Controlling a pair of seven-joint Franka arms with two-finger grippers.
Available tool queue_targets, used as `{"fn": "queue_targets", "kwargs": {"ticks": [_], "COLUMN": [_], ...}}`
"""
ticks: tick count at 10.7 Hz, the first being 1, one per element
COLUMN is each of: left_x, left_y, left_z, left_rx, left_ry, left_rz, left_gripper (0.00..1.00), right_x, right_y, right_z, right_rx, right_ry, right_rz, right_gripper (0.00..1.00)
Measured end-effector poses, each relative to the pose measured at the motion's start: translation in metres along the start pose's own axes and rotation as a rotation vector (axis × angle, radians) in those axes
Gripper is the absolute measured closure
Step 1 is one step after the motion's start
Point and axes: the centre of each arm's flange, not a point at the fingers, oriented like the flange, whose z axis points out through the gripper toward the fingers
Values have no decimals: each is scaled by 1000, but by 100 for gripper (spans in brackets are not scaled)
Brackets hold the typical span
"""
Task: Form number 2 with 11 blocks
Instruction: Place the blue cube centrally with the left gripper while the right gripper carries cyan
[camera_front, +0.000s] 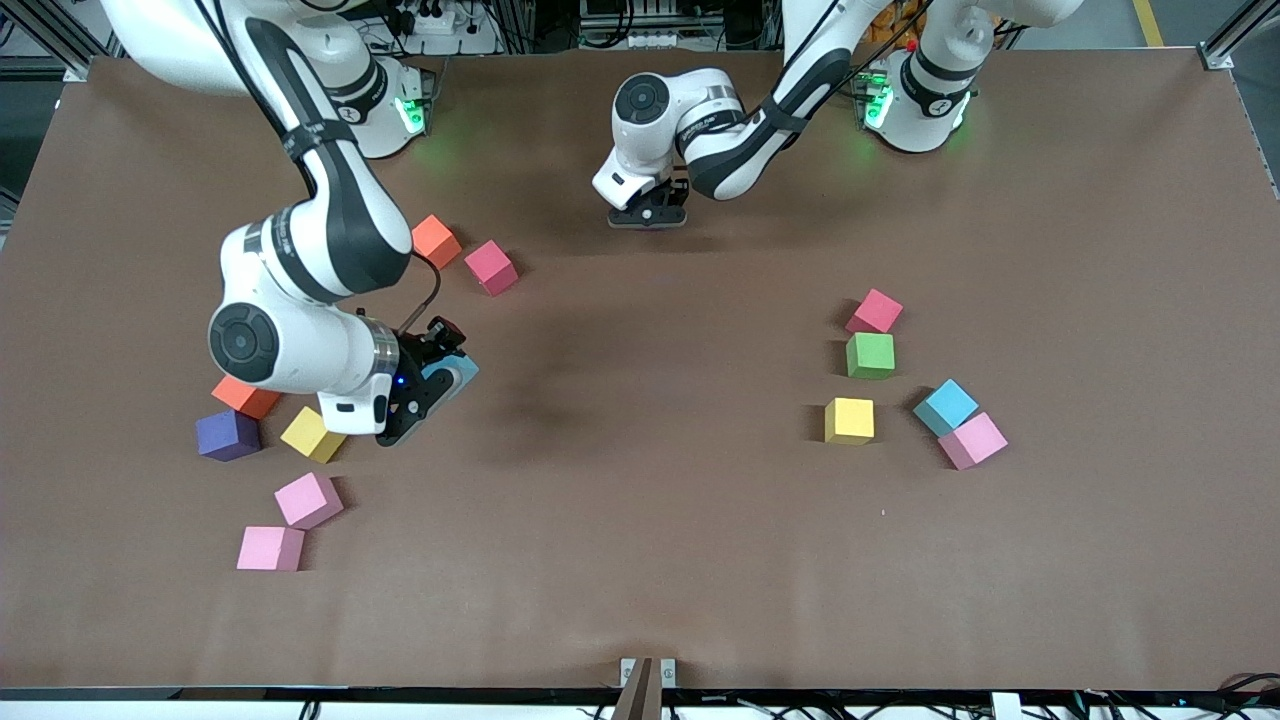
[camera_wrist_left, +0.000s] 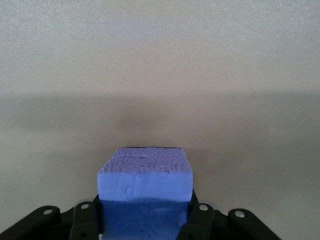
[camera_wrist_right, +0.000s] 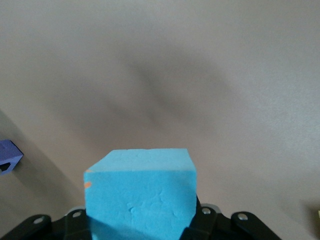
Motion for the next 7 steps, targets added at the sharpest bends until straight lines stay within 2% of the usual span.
{"fn": "queue_targets", "kwargs": {"ticks": [3,4,7], "left_x": [3,5,24], "left_y": [0,0,-8], "left_z": [-2,-10,-69], "left_rx": [17,37,43], "left_ry": [0,7,84], "left_rz": [-8,-10,-48], "left_gripper": [6,0,0], "right_x": [-3,-5,2], "right_y": [-14,-16,-41], "right_z": [-27,-31,-19], "right_rx": [-43,-57,-104], "right_ry": [22,18,-28], "right_rz": [-27,-34,-101], "right_gripper": [37,37,37]}}
